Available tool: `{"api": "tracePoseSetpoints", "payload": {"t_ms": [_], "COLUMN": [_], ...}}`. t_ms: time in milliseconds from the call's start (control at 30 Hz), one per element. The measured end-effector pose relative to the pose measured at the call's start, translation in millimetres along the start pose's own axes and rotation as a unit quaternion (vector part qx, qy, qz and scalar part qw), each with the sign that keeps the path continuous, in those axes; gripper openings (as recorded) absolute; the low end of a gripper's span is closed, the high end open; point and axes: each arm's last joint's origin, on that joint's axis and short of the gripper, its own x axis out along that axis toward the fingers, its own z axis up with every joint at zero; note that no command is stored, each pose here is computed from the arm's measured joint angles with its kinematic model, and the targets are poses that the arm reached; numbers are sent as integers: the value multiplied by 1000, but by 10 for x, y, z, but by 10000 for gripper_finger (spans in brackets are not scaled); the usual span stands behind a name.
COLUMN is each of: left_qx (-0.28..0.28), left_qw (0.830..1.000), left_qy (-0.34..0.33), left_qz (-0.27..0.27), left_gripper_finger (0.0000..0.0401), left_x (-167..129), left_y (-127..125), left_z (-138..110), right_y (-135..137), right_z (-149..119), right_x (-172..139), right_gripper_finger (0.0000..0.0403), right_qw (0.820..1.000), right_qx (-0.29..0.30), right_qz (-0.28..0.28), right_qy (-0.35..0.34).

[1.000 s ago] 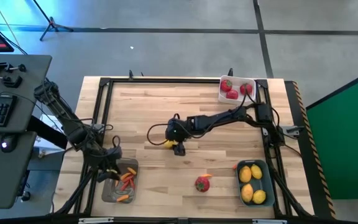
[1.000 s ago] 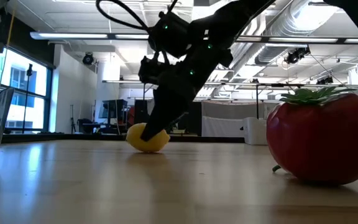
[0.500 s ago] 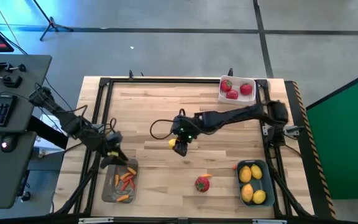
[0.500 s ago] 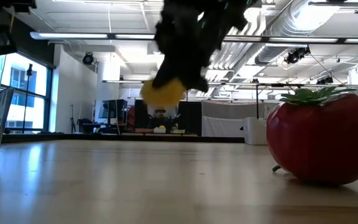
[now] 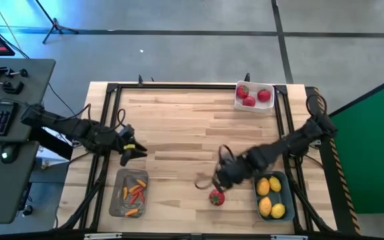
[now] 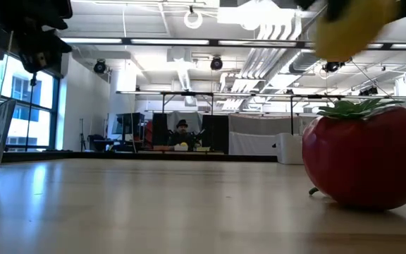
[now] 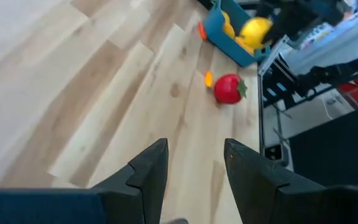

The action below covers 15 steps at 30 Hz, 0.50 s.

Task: Sort produce into baskets
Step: Put the lemon into the blue bin

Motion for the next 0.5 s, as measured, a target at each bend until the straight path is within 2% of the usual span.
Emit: {"api": "tracePoseSetpoints", "payload": {"t_ms": [133,267,367,500], "left_qx": [1,8,14,14], "left_qw": [1000,1000,1000,999], "left_qy": [-6,-12,-19,-28], "left_qz": [3,-3,-5,-6], "left_gripper_finger": [144,144,144,144], "left_x": [7,10,11,12], "left_y": [39,52,63,84], "left_z": [48,87,114,153], "right_y": [-114,-255,-378,-591], "right_z": [-414,-746,-921,-1022], "right_x": [-45,-55,-28,63], "right_gripper_finger": [139,139,139,138], "right_qw": [994,977,963,942], "right_qx": [77,129,151,172], "right_qz": [-63,-141,-194,-256], "right_qy": [51,92,107,134]}}
